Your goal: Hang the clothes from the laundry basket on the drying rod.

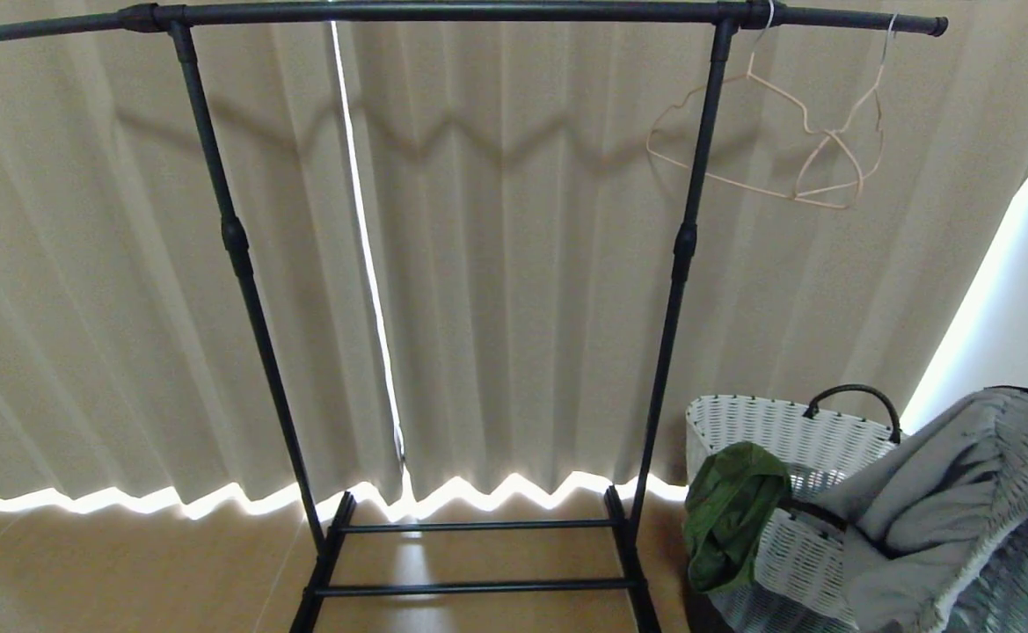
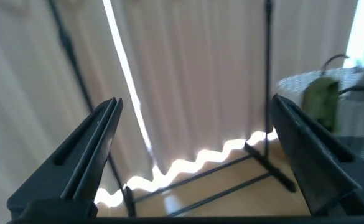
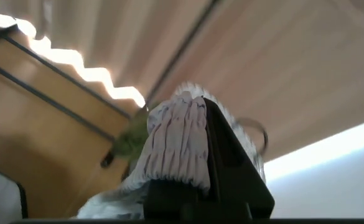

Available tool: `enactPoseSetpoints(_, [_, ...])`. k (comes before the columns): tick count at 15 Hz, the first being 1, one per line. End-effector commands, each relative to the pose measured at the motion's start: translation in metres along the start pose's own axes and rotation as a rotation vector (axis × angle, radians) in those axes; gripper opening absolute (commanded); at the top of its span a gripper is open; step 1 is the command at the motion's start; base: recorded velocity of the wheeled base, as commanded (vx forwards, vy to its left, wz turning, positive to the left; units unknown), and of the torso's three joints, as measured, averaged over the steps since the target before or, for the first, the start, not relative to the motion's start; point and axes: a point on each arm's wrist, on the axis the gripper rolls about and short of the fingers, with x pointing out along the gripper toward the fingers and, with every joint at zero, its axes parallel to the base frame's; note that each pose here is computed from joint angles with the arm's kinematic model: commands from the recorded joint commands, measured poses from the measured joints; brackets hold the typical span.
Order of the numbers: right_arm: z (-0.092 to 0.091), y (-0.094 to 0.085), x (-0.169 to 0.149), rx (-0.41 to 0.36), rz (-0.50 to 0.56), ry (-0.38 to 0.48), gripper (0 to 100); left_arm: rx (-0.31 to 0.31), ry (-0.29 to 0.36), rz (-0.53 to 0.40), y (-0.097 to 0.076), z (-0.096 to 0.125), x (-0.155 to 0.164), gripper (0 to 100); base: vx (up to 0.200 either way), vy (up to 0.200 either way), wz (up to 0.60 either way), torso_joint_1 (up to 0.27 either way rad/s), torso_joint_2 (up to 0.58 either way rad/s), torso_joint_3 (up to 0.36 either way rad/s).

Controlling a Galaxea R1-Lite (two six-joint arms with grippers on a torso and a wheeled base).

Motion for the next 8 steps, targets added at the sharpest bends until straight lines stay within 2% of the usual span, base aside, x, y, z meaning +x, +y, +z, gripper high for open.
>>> enactPoseSetpoints(1, [0.029,0.001,0.02,0.001,0.082,-0.047,0,-0.045,0.089,-0.097,0.023,0.066,0.05,100,0.0,0.0,0.0,0.0,0.0,0.0])
enactPoseSetpoints(2, [0.042,0.002,0.025,0.029,0.11,-0.084,0,-0.071,0.14,-0.142,0.029,0.073,0.07,100,0.0,0.0,0.0,0.0,0.0,0.0])
enactPoseSetpoints(3, [0.046,0.003,0.027,0.045,0.126,-0.101,0,-0.082,0.165,-0.176,0.03,0.073,0.079,100,0.0,0.0,0.0,0.0,0.0,0.0])
enactPoseSetpoints(4, [0.057,0.01,0.035,0.099,0.162,-0.149,0,-0.117,0.245,-0.316,0.028,0.068,0.106,100,0.0,0.0,0.0,0.0,0.0,0.0])
enactPoseSetpoints(5, [0.06,0.015,0.041,0.121,0.186,-0.171,0,-0.139,0.287,-0.396,0.022,0.063,0.121,100,0.0,0.0,0.0,0.0,0.0,0.0])
enactPoseSetpoints(6, [0.062,0.017,0.043,0.131,0.195,-0.182,0,-0.153,0.314,-0.432,0.018,0.06,0.13,100,0.0,0.0,0.0,0.0,0.0,0.0])
enactPoseSetpoints(8, [0.066,0.02,0.048,0.136,0.213,-0.192,0,-0.154,0.361,-0.569,-0.001,0.054,0.158,100,0.0,0.0,0.0,0.0,0.0,0.0])
